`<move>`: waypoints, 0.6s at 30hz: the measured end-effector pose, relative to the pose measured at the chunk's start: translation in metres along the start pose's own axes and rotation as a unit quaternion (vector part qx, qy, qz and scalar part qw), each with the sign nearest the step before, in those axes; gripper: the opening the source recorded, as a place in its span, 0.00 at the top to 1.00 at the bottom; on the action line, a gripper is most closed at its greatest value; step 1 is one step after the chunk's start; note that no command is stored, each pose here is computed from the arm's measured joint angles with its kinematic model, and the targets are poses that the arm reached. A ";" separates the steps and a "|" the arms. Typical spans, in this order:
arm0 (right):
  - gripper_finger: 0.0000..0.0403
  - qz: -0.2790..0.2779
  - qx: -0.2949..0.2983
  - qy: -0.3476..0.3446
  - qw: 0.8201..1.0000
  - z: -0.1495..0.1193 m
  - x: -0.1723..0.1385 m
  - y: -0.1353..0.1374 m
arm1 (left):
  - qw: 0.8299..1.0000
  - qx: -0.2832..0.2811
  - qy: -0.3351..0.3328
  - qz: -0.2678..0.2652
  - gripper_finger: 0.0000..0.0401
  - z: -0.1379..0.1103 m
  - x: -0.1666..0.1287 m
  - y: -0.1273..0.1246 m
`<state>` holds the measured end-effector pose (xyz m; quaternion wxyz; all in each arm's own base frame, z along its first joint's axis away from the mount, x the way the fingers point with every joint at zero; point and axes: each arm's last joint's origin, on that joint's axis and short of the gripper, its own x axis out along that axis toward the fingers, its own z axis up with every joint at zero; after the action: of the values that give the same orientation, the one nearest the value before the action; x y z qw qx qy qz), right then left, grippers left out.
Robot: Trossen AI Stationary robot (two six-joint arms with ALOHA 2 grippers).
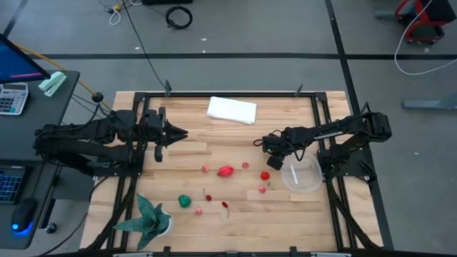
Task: Pick and placing Produce into tupperware
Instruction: Put the red strawberry into the transparent bin
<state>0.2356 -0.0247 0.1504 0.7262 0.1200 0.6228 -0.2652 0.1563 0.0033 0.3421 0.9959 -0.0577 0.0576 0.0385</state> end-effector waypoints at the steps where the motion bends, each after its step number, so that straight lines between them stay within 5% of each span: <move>1: 0.67 -0.002 0.000 -0.001 1.000 0.000 0.000 0.000 | 1.000 0.000 0.000 0.000 0.86 0.000 0.000 0.000; 7: 0.73 -0.003 -0.013 -0.002 1.000 0.000 0.000 0.000 | 1.000 0.000 0.000 0.000 0.85 0.000 0.000 0.000; 14: 0.97 -0.004 -0.042 -0.002 0.999 0.000 0.000 0.000 | 1.000 0.000 0.000 0.000 0.86 0.000 0.000 0.000; 18: 0.97 -0.010 -0.051 -0.006 0.999 0.001 -0.001 0.000 | 1.000 0.000 0.000 0.000 0.87 0.000 0.000 0.000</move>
<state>0.2361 -0.0254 0.1512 0.7323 0.0752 0.6322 -0.2415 0.1563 0.0033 0.3421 0.9959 -0.0581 0.0574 0.0384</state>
